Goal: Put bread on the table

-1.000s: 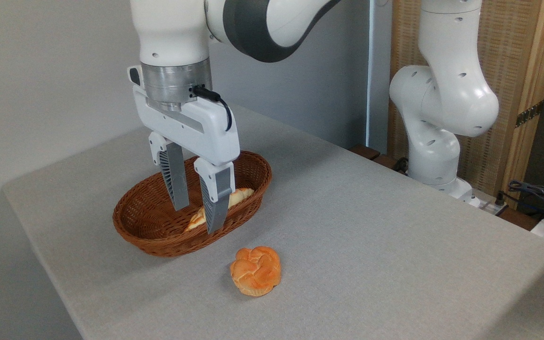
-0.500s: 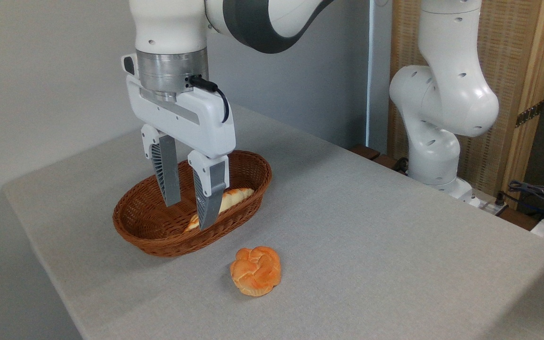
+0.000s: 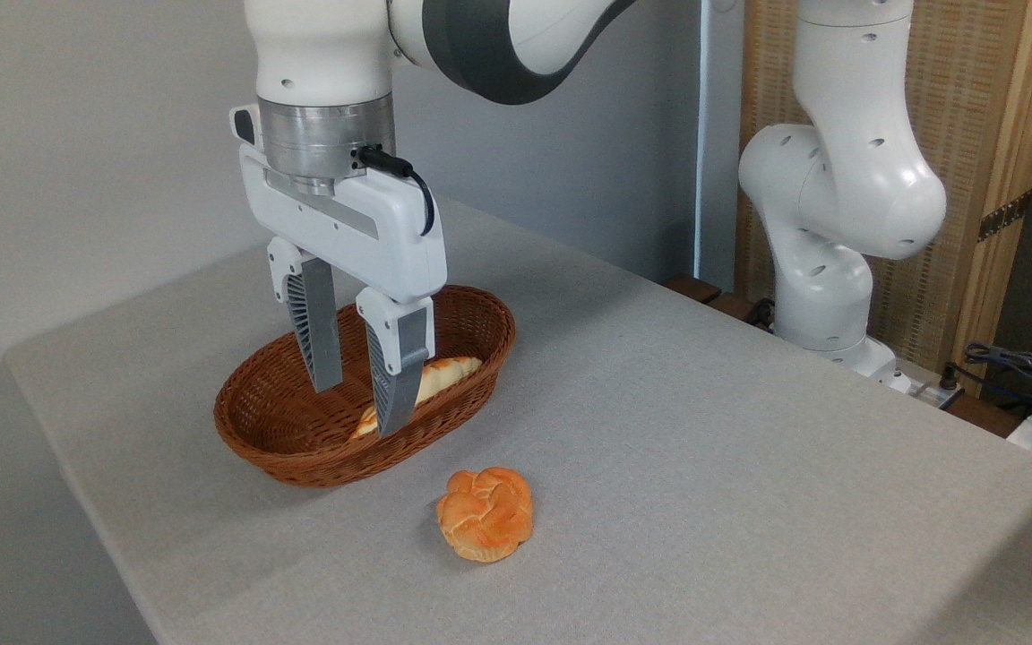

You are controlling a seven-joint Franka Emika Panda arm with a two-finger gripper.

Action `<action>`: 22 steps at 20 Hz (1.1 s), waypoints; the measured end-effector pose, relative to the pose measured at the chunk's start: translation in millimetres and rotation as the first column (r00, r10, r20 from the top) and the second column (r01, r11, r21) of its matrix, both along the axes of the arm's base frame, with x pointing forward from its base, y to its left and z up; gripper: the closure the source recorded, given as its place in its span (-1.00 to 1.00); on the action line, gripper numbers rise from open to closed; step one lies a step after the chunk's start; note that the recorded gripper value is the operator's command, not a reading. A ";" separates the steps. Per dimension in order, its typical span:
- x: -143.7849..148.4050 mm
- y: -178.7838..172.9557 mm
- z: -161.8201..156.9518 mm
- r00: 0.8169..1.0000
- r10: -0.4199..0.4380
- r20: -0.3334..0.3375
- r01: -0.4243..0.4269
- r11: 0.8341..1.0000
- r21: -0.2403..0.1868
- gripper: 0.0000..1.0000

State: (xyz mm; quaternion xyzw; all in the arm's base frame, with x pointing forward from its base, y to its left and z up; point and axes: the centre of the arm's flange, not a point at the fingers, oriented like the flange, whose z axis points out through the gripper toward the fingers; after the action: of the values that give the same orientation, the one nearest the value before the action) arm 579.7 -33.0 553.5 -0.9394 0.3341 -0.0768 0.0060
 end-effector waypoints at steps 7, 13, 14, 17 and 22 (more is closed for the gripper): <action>-7.0 -0.1 -7.6 0.997 -0.003 -0.074 0.003 1.000 0.003 -1.00; -19.8 -28.7 -30.6 0.987 -0.055 -0.151 0.056 0.998 0.005 -1.00; -24.7 -39.6 -38.5 0.983 -0.074 -0.168 0.076 0.997 0.004 -1.00; -41.5 -75.4 -57.8 0.969 -0.131 -0.208 0.135 0.991 0.004 -1.00; -59.2 -116.9 -58.1 0.968 -0.134 -0.215 0.135 0.991 -0.006 -1.00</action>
State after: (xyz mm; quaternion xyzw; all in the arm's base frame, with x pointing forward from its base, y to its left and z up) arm 520.4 -149.9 495.5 -0.9173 0.3960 0.0262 -0.0313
